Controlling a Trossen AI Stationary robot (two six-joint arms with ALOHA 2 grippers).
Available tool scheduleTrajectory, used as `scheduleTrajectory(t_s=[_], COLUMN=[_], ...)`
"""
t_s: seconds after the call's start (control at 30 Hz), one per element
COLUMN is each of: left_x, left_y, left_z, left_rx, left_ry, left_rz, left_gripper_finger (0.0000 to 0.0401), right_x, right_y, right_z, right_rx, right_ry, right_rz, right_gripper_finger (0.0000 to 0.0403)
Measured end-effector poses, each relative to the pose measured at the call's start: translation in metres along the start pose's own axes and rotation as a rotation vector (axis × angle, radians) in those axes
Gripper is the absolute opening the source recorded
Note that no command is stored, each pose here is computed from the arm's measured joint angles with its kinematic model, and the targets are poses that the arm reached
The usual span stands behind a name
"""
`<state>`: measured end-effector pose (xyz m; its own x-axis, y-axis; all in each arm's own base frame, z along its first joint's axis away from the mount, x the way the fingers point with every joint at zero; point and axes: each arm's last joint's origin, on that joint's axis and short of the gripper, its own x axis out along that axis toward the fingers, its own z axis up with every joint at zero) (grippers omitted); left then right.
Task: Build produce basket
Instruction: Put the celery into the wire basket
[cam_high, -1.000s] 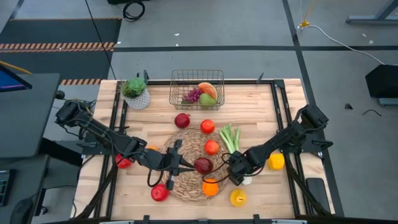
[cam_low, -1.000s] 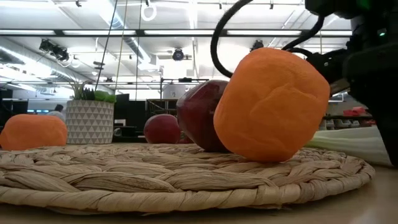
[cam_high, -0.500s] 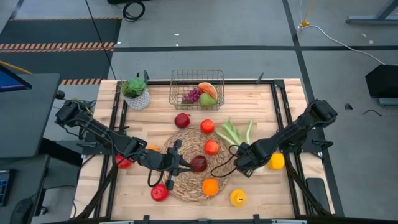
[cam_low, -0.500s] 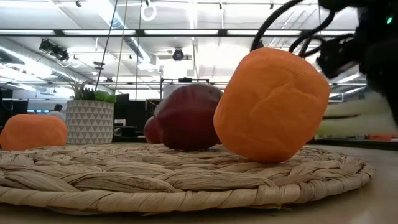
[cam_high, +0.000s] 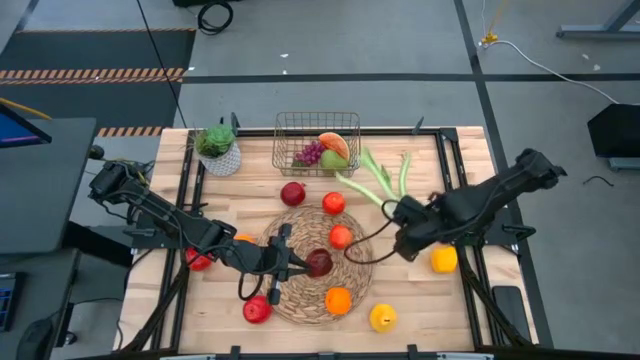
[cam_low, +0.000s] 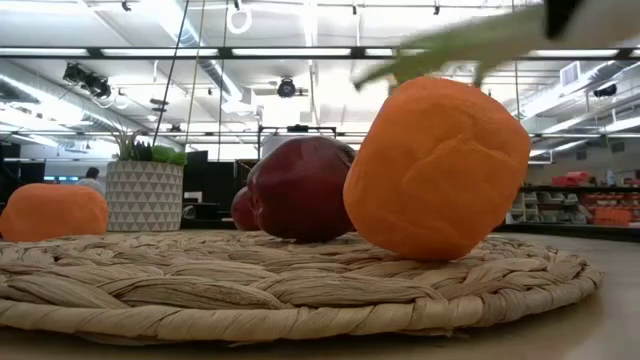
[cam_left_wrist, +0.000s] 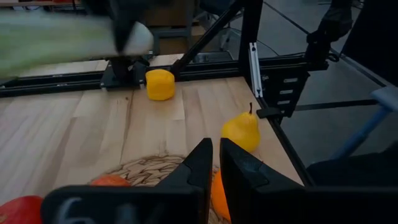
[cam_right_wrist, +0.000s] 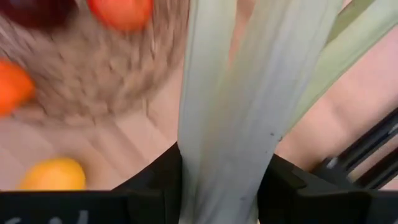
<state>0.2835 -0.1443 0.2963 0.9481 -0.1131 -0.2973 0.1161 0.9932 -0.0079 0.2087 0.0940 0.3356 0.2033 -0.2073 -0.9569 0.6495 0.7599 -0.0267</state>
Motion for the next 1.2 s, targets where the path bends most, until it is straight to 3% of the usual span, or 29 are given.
scheduleTrajectory(t_s=[0.13,0.27,0.43,0.67,0.97,1.2], left_x=[0.000,0.000,-0.010,-0.020,-0.026,-0.032], left_y=[0.000,0.000,0.006,0.010,0.015,0.023], left_z=[0.000,0.000,0.010,0.016,0.023,0.029], left_rx=[0.007,0.015,-0.006,0.010,0.092,0.172], left_ry=[0.000,-0.001,-0.047,-0.083,-0.112,-0.116], left_rz=[0.001,0.001,0.069,0.202,0.253,0.288], left_gripper_finger=[0.0039,0.0039,0.0038,0.0039,0.0039,0.0038], right_x=[-0.027,-0.038,-0.039,-0.022,0.016,0.067], right_y=[-0.004,-0.004,-0.010,-0.042,-0.090,-0.118], right_z=[0.020,0.044,0.080,0.129,0.182,0.217], right_rx=[-0.095,-0.282,-0.408,-0.416,-0.481,-0.524], right_ry=[-0.233,-0.452,-0.606,-0.620,-0.681,-0.604], right_rz=[-0.001,-0.065,-0.166,-0.239,-0.105,-0.122], right_gripper_finger=[0.0155,0.0155,0.0155,0.0155,0.0155,0.0155])
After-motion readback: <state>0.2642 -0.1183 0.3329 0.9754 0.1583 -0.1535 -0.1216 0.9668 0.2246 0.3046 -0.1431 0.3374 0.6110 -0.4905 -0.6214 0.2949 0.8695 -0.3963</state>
